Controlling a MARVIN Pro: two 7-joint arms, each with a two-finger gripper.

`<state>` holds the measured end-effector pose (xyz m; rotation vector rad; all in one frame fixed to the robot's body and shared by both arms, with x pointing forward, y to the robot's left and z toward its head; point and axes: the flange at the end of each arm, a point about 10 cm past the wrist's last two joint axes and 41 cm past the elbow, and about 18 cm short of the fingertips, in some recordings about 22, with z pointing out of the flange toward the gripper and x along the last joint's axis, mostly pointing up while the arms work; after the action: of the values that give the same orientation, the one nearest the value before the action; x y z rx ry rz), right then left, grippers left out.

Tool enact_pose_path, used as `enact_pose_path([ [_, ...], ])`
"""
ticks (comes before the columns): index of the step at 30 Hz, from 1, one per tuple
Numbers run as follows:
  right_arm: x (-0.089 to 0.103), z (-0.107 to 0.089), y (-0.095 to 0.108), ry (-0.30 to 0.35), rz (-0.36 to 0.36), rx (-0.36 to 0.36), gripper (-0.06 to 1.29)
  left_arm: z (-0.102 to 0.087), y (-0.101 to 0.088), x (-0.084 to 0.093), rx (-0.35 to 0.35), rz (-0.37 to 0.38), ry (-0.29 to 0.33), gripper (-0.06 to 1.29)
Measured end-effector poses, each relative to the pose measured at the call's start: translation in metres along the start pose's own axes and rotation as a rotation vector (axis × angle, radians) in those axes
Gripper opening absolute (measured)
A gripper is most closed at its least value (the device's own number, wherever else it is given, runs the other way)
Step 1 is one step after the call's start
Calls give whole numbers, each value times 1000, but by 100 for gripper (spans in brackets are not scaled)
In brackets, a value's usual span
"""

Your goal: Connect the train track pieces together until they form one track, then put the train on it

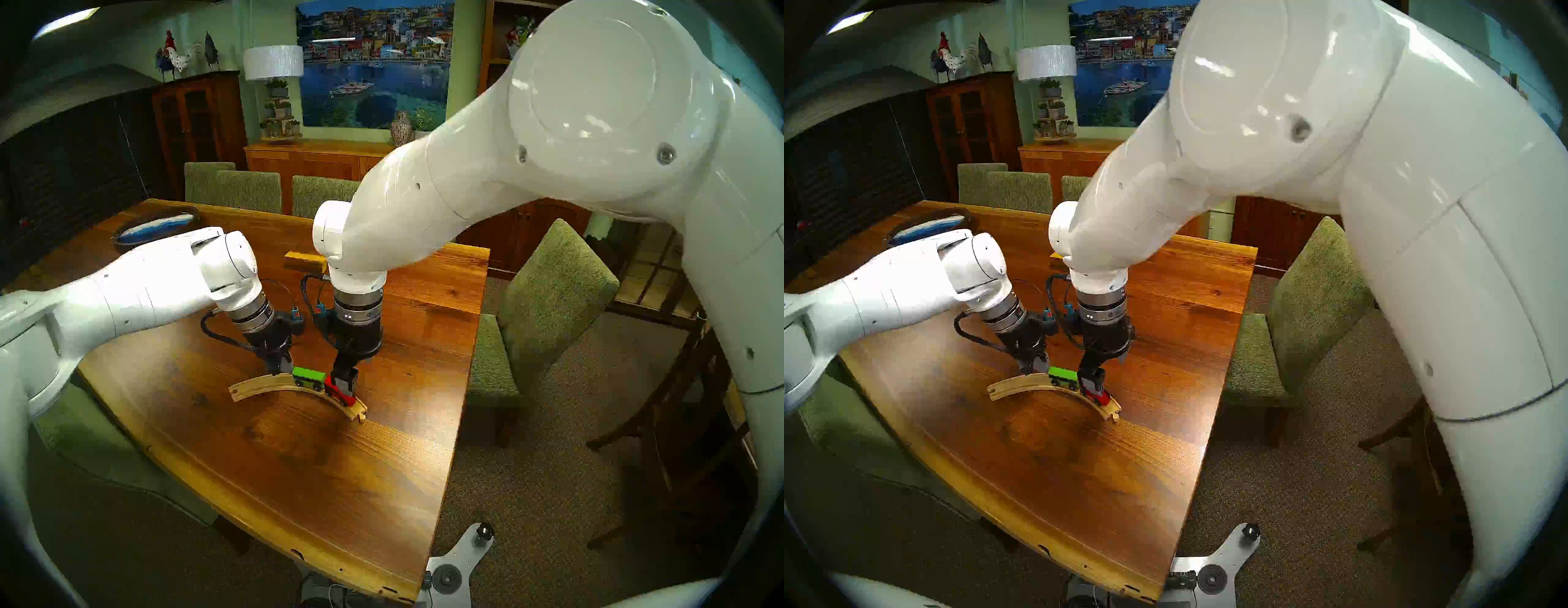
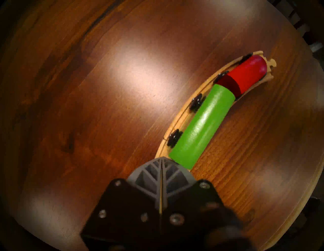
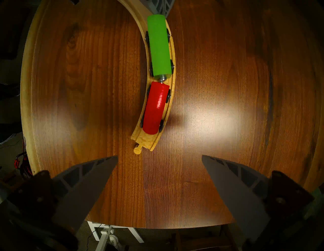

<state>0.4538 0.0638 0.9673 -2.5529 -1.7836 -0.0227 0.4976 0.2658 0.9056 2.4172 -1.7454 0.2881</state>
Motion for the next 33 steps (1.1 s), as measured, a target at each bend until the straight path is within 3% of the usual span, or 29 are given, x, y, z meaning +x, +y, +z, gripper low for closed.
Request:
enact_pose_path([
  [5,0,0,0,0,0,0,123,1,5,10,-9,16,6,-2],
  [10,0,0,0,0,0,0,123,-2,1,7,2,2,2,-2],
  [20,0,0,0,0,0,0,123,-28,-28,-36,77,-77,-19,-2],
  [27,0,0,0,0,0,0,123,-68,-38,-65,78,-124,8,4],
  [28,0,0,0,0,0,0,123,-71,-38,-67,78,-127,9,11],
  [29,0,0,0,0,0,0,123,-75,-38,-70,77,-130,13,110],
  [30,0,0,0,-1,0,0,123,-83,-37,-75,72,-132,16,122],
  [33,0,0,0,-1,0,0,123,-94,-36,-83,76,-133,15,126],
])
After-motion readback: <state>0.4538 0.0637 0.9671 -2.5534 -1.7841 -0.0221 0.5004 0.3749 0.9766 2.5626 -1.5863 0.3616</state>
